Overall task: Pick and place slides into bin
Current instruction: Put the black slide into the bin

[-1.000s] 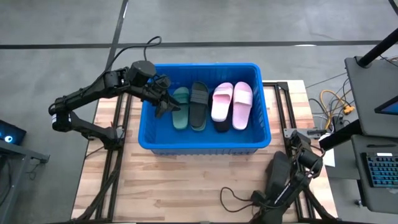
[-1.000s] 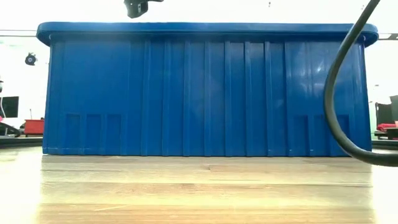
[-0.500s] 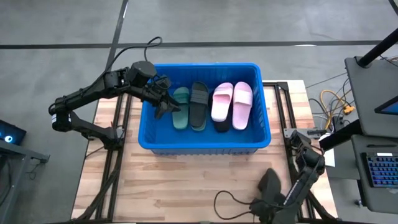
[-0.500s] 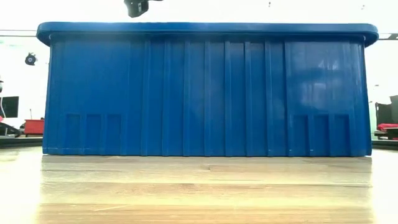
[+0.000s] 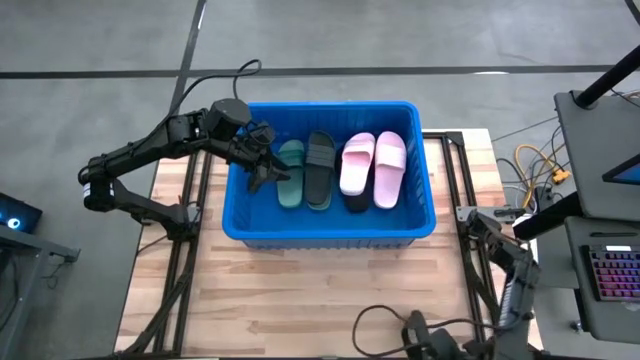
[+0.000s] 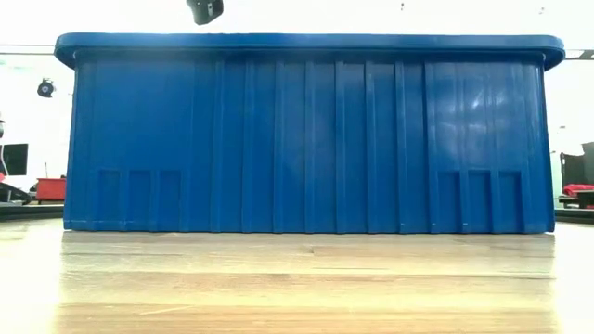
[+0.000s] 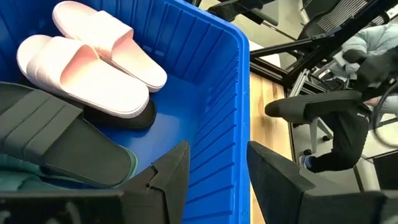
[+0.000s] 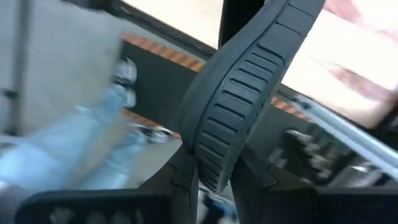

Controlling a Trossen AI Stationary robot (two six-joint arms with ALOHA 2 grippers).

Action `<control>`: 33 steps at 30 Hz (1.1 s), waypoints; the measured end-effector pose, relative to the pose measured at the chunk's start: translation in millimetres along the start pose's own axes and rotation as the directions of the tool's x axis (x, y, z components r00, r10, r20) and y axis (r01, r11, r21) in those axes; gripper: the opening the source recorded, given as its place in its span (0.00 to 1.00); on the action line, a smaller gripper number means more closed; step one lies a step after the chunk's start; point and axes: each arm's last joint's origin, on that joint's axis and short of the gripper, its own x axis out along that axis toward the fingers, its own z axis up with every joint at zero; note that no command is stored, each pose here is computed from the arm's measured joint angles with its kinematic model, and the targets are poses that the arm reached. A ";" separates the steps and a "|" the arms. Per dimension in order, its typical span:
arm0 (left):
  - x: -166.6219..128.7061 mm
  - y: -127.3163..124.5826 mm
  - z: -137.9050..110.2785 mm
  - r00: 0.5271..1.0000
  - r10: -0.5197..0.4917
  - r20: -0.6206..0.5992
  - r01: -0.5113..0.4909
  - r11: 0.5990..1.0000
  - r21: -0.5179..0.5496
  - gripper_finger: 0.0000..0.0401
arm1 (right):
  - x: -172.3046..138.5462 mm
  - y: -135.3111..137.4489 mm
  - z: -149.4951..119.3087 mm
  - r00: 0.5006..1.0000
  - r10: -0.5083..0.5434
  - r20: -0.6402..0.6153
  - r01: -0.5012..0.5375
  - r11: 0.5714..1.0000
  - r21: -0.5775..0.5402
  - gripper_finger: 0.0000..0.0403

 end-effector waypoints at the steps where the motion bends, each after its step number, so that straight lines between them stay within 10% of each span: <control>1: 0.0 0.0 0.0 1.000 0.000 0.000 0.000 1.000 0.002 0.36 | -4.7 -1.7 -1.2 0.999 0.037 0.012 -0.037 0.999 0.022 0.13; 12: -0.1 -0.1 0.2 1.000 0.001 0.003 -0.001 1.000 0.030 0.36 | -38.7 4.3 6.1 0.887 0.400 0.231 -0.418 0.908 0.033 0.12; 23: -17.5 -10.5 -2.4 0.999 -0.008 0.052 0.007 1.000 0.019 0.36 | -68.5 12.4 17.4 0.518 0.633 0.575 -0.689 0.708 -0.158 0.12; 29: -34.8 -21.8 -5.5 0.992 0.026 0.123 -0.025 1.000 -0.012 0.36 | -78.8 16.4 33.9 0.188 0.581 0.792 -0.734 0.619 -0.279 0.12; 33: -43.9 -28.2 -6.4 0.983 0.055 0.178 -0.049 0.998 -0.035 0.36 | -82.8 28.2 60.7 0.123 0.511 0.851 -0.743 0.615 -0.262 0.12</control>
